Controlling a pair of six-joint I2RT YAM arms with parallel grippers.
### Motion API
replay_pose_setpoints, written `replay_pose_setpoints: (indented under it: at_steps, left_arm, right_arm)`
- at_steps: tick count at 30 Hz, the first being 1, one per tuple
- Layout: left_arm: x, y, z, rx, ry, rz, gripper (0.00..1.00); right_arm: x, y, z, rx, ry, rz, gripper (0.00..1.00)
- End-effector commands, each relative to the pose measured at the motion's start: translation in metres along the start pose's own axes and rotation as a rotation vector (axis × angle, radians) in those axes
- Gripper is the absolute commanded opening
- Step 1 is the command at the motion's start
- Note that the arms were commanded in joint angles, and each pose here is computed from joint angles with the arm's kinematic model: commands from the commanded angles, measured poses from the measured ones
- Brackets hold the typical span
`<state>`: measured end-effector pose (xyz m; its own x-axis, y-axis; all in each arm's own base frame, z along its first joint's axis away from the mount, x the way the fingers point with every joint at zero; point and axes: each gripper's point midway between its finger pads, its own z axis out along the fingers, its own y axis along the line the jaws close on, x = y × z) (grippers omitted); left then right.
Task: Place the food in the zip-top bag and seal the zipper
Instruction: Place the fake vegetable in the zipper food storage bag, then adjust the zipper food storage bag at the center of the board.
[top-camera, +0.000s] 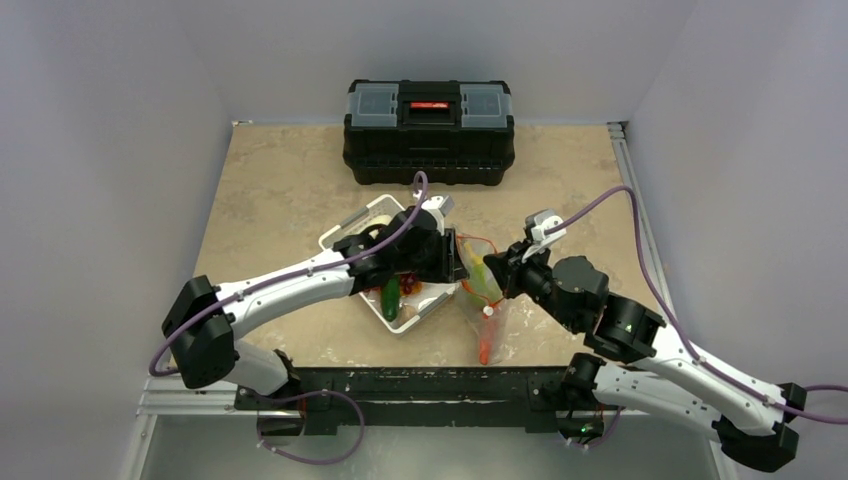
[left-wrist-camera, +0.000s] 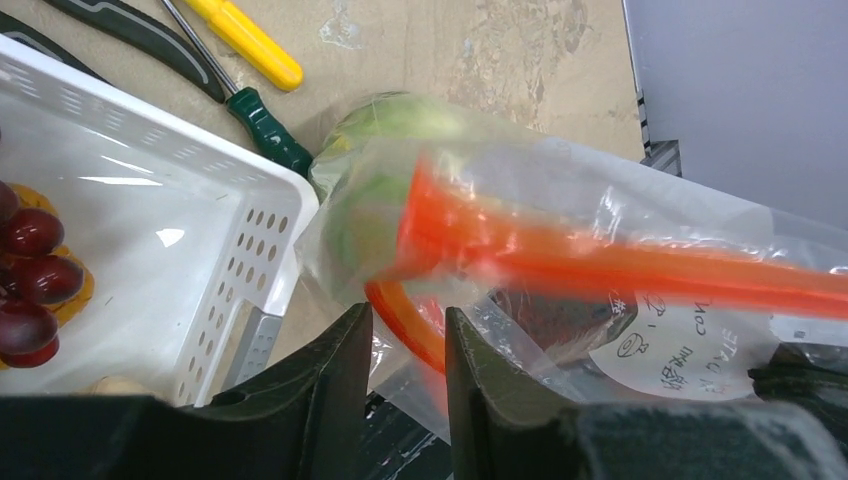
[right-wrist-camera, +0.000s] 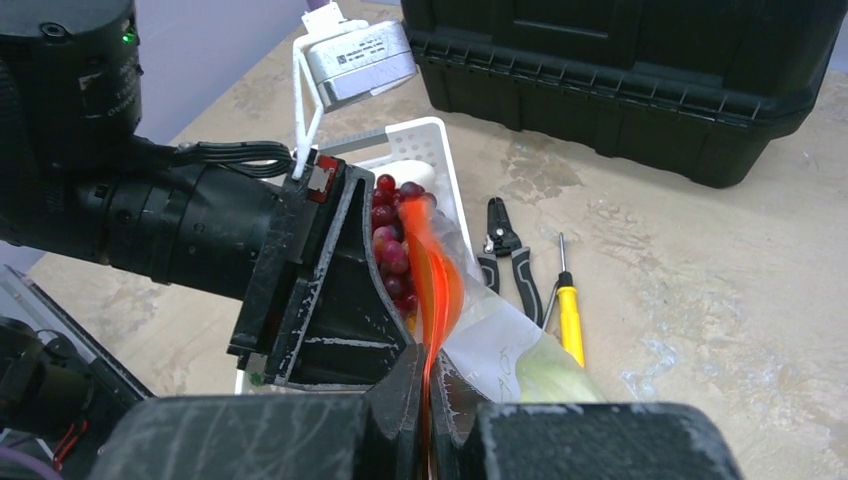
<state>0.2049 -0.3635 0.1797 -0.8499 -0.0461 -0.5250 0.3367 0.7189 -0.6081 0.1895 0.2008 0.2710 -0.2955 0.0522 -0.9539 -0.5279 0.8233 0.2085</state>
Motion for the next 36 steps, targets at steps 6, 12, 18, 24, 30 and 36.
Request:
replay_pose_setpoints:
  at_steps: [6, 12, 18, 24, 30, 36]
  left_arm:
    - [-0.021, -0.034, 0.006, 0.114, -0.034, -0.002, 0.25]
    - [-0.034, -0.068, -0.010, 0.226, -0.037, 0.004, 0.00]
    - [-0.061, -0.153, -0.058, 0.501, 0.009, 0.015, 0.00]
    - [-0.075, -0.196, -0.073, 0.667, 0.039, -0.035, 0.00]
    - [-0.050, -0.160, -0.011, 0.542, 0.150, -0.083, 0.00]
    - [-0.035, -0.106, 0.020, 0.355, 0.155, -0.070, 0.00]
  right_arm:
    - [-0.035, 0.001, -0.009, 0.003, -0.101, 0.036, 0.00]
    - [-0.035, -0.034, -0.011, 0.206, -0.093, 0.024, 0.00]
    - [-0.036, -0.077, -0.031, 0.462, -0.104, 0.070, 0.00]
    - [-0.052, -0.096, -0.057, 0.541, -0.185, 0.139, 0.00]
    - [-0.033, -0.098, -0.050, 0.565, -0.157, 0.161, 0.00]
    - [-0.012, -0.101, -0.042, 0.600, -0.099, 0.153, 0.00]
